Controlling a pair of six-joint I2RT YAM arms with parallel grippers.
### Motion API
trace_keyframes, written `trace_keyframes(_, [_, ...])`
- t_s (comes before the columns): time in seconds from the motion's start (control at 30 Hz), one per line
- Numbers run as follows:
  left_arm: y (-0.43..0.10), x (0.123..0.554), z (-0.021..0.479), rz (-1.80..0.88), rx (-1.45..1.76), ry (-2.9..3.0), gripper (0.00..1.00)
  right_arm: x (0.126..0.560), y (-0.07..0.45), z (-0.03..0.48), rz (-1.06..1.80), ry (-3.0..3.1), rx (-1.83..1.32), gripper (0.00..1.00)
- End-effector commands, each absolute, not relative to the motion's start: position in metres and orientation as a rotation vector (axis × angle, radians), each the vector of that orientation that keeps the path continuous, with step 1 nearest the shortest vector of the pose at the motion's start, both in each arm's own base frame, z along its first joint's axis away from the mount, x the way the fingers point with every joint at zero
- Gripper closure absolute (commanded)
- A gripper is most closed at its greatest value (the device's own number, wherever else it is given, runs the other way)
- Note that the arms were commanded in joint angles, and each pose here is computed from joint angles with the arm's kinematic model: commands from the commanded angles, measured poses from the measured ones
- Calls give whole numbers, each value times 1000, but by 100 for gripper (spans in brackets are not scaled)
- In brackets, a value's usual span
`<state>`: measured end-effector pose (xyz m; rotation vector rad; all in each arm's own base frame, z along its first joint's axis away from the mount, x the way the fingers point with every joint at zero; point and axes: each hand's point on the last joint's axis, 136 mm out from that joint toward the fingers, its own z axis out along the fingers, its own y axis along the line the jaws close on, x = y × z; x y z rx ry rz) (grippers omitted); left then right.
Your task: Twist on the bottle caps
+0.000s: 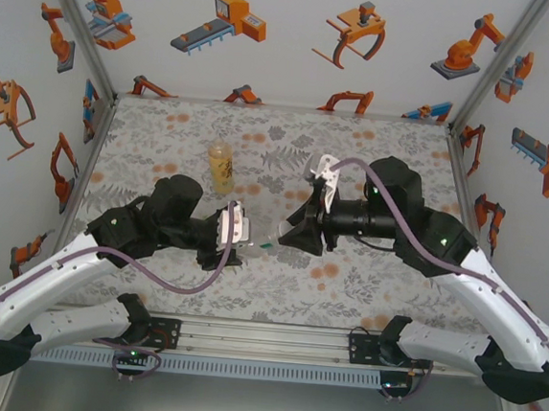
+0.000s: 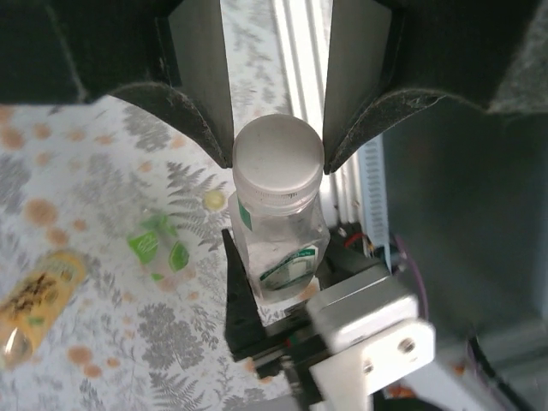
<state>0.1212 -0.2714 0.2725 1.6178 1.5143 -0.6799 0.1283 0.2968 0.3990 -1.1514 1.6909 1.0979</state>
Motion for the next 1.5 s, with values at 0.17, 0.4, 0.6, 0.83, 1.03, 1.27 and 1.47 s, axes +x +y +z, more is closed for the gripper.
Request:
trace_keyframes(0.17, [-281, 137, 288, -628, 1546, 1478, 100, 184, 281, 372, 1277, 2295, -17, 100])
trace_keyframes(0.4, [-281, 139, 286, -622, 1544, 1483, 100, 195, 276, 336, 1354, 2387, 495, 95])
trace_keyframes(0.6, [-283, 137, 287, -643, 1543, 1481, 100, 194, 276, 352, 1333, 2352, 354, 69])
trace_keyframes(0.83, [-284, 128, 284, -694, 1573, 1466, 100, 181, 272, 404, 1261, 2168, -143, 41])
trace_keyframes(1.03, [-287, 118, 284, -758, 1605, 1440, 100, 163, 265, 433, 1102, 1896, -606, 42])
trace_keyframes(1.27, [-290, 106, 285, -829, 1644, 1403, 100, 106, 267, 450, 997, 1466, -1234, 41])
trace_keyframes(1.47, [-289, 96, 289, -877, 1665, 1367, 100, 79, 266, 441, 893, 1216, -1570, 40])
